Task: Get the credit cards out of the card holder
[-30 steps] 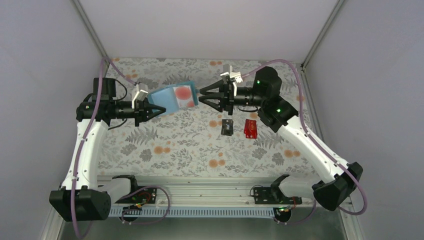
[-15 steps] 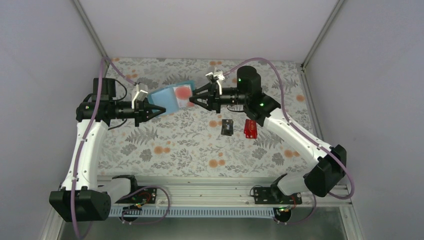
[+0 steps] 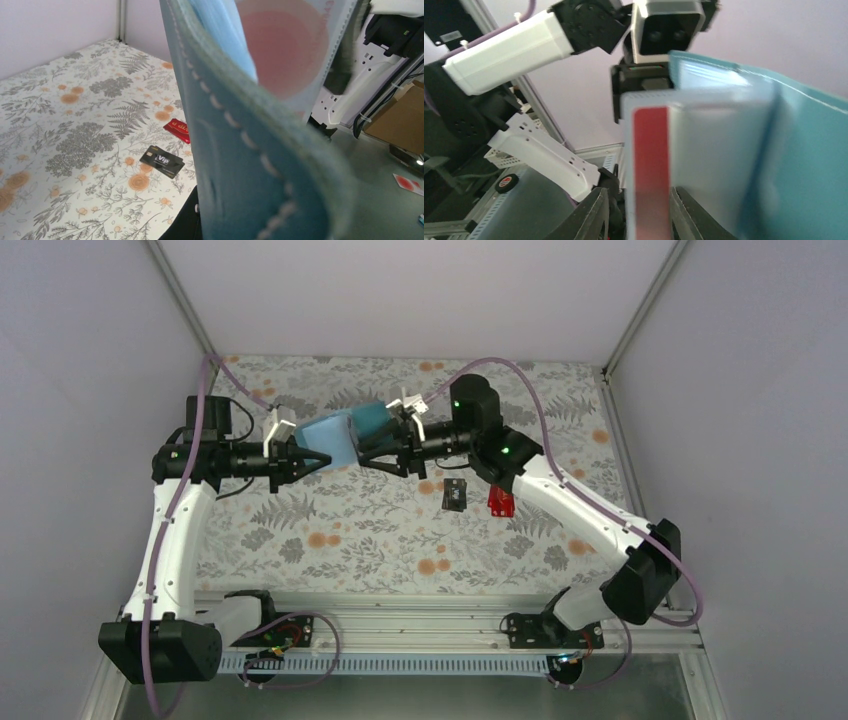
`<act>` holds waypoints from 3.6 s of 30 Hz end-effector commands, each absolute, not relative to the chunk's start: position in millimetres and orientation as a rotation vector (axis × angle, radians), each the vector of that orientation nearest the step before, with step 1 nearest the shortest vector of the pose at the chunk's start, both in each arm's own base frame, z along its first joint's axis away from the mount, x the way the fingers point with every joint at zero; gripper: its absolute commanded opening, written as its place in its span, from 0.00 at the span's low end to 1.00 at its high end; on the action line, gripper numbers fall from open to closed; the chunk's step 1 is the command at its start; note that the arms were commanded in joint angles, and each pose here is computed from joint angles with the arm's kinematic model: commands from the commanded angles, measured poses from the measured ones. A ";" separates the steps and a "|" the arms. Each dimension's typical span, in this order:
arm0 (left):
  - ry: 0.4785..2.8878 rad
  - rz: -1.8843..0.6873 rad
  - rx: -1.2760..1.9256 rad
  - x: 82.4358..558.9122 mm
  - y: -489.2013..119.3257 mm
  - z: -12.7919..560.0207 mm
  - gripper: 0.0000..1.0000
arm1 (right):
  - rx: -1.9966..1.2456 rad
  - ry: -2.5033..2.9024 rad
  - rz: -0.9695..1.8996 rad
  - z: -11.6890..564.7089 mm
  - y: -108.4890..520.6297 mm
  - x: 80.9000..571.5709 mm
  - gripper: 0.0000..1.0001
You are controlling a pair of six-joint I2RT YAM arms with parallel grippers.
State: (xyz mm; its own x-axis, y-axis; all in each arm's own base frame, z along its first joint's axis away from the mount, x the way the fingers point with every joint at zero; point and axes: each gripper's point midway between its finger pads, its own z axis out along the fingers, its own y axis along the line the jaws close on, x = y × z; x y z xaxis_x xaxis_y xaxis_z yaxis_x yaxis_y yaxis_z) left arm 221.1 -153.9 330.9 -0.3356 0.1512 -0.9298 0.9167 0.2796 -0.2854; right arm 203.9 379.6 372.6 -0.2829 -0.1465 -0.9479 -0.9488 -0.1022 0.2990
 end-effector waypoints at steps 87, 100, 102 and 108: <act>1.381 -1.179 1.149 173.1 -162.7 363.5 0.71 | -1.218 1.476 1.393 388.4 396.8 208.4 0.04; 1.426 -1.188 1.122 181.4 -161.7 361.2 0.02 | -1.362 1.375 1.449 385.3 400.4 178.8 0.30; 1.426 -1.188 1.122 182.1 -161.7 361.1 0.02 | -1.344 1.392 1.428 383.6 394.1 183.2 0.34; 1.431 -1.185 1.123 181.4 -161.6 359.1 0.02 | -1.317 1.411 1.426 384.8 389.1 190.0 0.29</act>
State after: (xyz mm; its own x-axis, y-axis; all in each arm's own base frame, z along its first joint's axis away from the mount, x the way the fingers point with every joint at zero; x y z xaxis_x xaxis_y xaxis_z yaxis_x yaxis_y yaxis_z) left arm 186.2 -159.8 346.4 -0.2129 0.1158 -0.9702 0.9696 0.1476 -0.1951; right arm 189.8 394.8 378.4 -0.2288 -0.1739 -0.9578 -0.9570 -0.1401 0.2541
